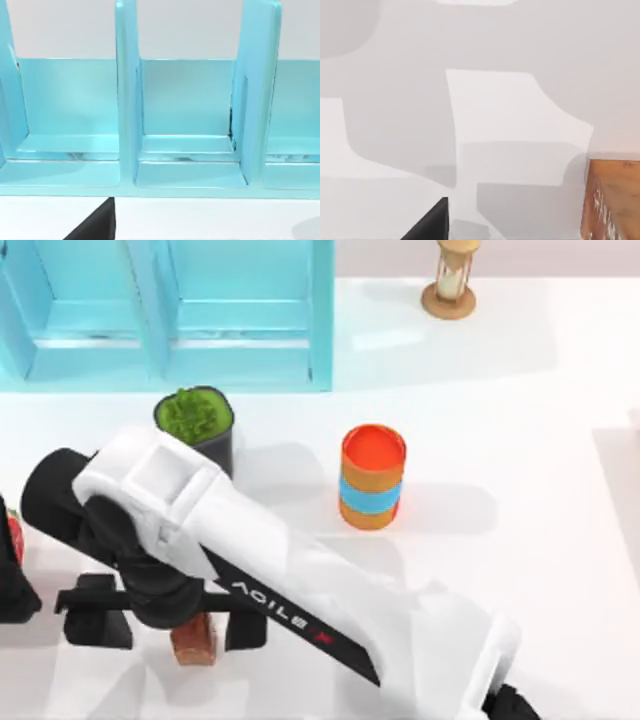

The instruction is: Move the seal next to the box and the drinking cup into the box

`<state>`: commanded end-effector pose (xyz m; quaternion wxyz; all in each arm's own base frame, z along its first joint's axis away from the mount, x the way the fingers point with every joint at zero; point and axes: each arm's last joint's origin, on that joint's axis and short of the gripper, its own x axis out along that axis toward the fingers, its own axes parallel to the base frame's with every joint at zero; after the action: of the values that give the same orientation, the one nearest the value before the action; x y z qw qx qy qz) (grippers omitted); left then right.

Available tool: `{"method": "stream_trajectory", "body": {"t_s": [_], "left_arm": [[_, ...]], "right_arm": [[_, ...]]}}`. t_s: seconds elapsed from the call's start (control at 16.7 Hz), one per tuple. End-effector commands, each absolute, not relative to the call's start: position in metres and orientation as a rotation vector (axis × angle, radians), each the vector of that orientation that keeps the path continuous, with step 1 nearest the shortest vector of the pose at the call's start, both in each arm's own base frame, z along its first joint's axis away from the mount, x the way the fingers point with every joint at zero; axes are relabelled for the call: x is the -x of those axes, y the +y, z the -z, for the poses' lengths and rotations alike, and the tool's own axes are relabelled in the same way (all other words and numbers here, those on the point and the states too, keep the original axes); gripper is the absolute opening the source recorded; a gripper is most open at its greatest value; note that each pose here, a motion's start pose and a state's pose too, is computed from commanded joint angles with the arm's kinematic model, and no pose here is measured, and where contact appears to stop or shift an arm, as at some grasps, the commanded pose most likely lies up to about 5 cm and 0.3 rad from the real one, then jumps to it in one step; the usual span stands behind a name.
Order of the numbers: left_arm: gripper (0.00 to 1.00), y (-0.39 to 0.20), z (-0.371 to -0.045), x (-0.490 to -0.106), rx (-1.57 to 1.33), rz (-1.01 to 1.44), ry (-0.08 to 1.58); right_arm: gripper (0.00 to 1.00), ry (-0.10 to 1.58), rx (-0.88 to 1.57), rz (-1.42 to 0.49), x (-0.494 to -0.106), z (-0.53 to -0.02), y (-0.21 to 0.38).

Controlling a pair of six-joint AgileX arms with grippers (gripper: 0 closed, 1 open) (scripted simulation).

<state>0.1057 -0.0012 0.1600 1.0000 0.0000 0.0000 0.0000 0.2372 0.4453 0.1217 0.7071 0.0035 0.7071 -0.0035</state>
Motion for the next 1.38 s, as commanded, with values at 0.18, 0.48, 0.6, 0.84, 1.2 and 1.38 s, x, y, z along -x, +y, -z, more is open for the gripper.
{"method": "stream_trajectory", "body": {"t_s": [0.18,0.48,0.6,0.84,1.2,1.38], "left_arm": [[1.00,-0.001,-0.160,-0.106,0.000,0.000,0.000],[1.00,-0.001,-0.160,-0.106,0.000,0.000,0.000],[1.00,-0.001,-0.160,-0.106,0.000,0.000,0.000],[1.00,-0.001,-0.160,-0.106,0.000,0.000,0.000],[1.00,-0.001,-0.160,-0.106,0.000,0.000,0.000],[1.00,-0.001,-0.160,-0.106,0.000,0.000,0.000]], "right_arm": [[0.55,1.571,-0.008,0.008,-0.237,-0.122,0.445],[0.17,1.571,-0.008,0.008,-0.237,-0.122,0.445],[0.02,1.571,-0.008,0.008,-0.237,-0.122,0.445],[0.00,1.571,-0.008,0.008,-0.237,-0.122,0.445],[0.00,1.551,-0.043,-0.042,-0.235,-0.124,0.453],[0.00,1.537,-0.050,-0.070,-0.235,-0.136,0.456]]}}
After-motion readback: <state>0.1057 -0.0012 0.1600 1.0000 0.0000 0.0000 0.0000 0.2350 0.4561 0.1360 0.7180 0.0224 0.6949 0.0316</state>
